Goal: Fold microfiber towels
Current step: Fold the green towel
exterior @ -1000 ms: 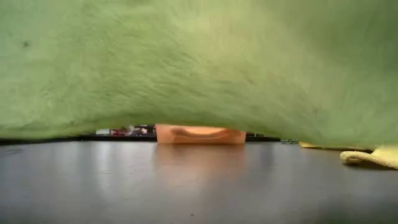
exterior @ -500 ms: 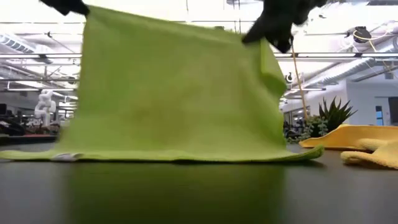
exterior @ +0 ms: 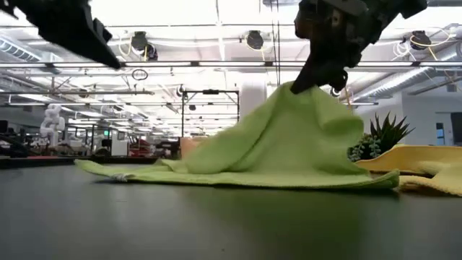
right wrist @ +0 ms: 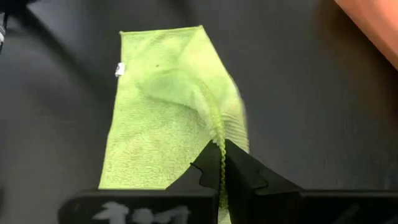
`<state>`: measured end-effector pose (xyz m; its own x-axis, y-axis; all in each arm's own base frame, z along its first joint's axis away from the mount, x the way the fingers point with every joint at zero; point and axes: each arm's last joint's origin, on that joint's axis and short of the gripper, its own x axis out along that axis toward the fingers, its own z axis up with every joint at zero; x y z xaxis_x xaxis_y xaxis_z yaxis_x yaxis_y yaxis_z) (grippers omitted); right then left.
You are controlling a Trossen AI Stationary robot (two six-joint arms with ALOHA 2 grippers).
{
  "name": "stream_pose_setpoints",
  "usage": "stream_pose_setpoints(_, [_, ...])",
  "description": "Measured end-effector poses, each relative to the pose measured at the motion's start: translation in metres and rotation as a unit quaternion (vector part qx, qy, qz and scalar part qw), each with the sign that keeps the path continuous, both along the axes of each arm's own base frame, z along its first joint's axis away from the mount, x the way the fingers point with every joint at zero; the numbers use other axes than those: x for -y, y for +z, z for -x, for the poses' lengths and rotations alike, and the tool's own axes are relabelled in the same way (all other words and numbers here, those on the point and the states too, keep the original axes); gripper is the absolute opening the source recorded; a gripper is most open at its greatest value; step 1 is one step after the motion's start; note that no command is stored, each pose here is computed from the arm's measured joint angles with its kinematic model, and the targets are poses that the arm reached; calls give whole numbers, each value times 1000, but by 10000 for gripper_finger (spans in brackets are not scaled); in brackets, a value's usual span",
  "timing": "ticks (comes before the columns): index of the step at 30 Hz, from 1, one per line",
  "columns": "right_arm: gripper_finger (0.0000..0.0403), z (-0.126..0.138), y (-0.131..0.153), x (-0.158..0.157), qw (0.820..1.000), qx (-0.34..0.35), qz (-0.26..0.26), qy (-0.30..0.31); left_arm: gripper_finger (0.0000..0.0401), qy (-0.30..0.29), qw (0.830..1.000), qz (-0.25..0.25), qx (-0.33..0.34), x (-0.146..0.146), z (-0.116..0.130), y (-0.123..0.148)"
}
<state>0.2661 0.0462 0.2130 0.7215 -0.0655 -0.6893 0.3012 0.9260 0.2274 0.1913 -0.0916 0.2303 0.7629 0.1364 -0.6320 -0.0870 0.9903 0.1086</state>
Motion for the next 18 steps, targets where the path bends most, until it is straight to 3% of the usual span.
stream_pose_setpoints(8, [25,0,-1,1,1000,-2,0,-2,8,-11,1000,-2,23,-6,-4,-15])
stream_pose_setpoints(14, [40,-1,-1,1,1000,0,0,-3,50,-110,989,32,97,1,-17,-34])
stream_pose_setpoints(18, [41,-1,-1,1,1000,1,0,-3,83,-122,982,52,132,5,-28,-44])
